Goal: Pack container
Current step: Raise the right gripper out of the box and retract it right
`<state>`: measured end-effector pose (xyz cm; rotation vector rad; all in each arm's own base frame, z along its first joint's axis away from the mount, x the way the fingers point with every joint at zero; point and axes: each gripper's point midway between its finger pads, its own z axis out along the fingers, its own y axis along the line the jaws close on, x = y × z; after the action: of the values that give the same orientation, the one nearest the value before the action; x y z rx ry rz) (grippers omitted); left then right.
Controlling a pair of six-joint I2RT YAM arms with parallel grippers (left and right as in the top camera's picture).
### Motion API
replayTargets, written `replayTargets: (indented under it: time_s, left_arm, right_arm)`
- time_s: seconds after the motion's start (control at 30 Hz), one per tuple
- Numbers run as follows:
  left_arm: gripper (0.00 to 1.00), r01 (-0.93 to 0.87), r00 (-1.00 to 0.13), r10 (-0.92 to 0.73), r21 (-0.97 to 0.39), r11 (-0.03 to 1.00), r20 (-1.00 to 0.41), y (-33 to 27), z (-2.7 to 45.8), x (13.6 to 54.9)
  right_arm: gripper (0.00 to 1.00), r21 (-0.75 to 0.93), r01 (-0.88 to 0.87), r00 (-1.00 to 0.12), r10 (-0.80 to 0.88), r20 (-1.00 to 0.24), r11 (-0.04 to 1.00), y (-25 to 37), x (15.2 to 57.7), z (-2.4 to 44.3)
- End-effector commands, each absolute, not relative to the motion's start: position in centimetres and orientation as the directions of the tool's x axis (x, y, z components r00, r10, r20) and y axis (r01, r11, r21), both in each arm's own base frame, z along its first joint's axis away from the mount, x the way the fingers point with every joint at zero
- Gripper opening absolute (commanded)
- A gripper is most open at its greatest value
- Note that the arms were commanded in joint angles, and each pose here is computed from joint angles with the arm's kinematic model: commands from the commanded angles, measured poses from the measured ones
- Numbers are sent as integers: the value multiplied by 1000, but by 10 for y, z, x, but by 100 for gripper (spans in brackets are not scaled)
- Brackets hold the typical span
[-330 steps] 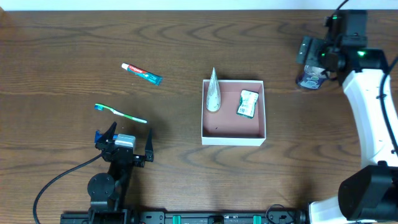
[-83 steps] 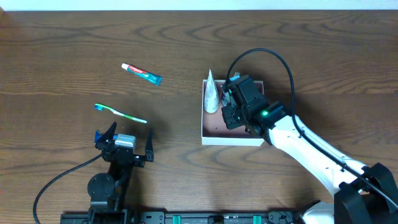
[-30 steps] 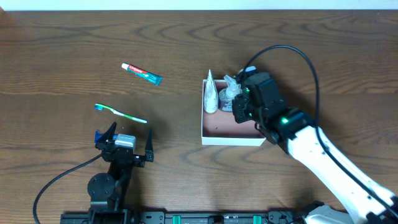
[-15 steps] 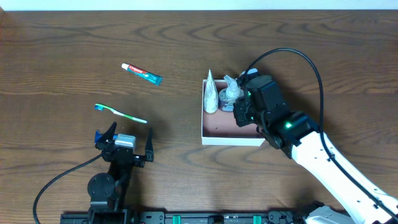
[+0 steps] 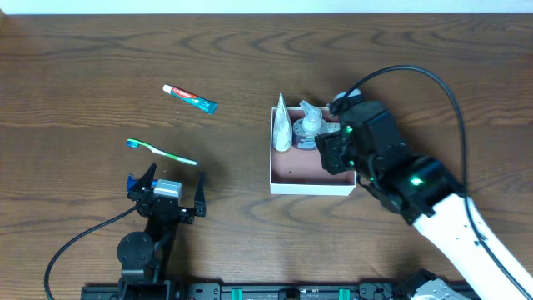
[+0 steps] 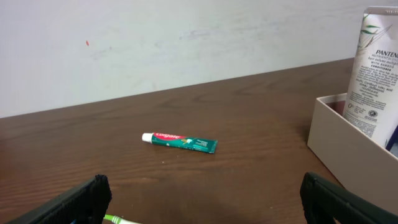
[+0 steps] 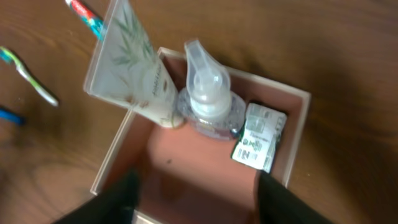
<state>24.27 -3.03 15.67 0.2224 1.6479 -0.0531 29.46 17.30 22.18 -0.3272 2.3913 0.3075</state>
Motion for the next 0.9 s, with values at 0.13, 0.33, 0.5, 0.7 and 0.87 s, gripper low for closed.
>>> replayTargets:
  time_s: [0.13,0.33,0.5,0.7,0.87]
  left_arm:
    - [98,185,-119,105,82,979,-987,-31,141,242]
    - [98,185,-119,105,82,979,-987,-31,141,242]
    - [98,185,-119,105,82,979,-987,-31,141,242]
    - [98,184,-115,105,83,979,-988,-31,142,242]
    - [98,185,-119,105,82,979,-987,-31,141,242]
  right_arm:
    - [90,97,-228,-719,-100,-688,969,144,291,273]
    - [99,136,29,-693,118,-711,990,75,308,312]
    - [99,181,314,-616,345,-708,932,-6,312,326]
    - [99,187,592,-540,558,-629,784,-81,290,305]
    - [99,142,689,-540,635,-553,711,-111,278,282]
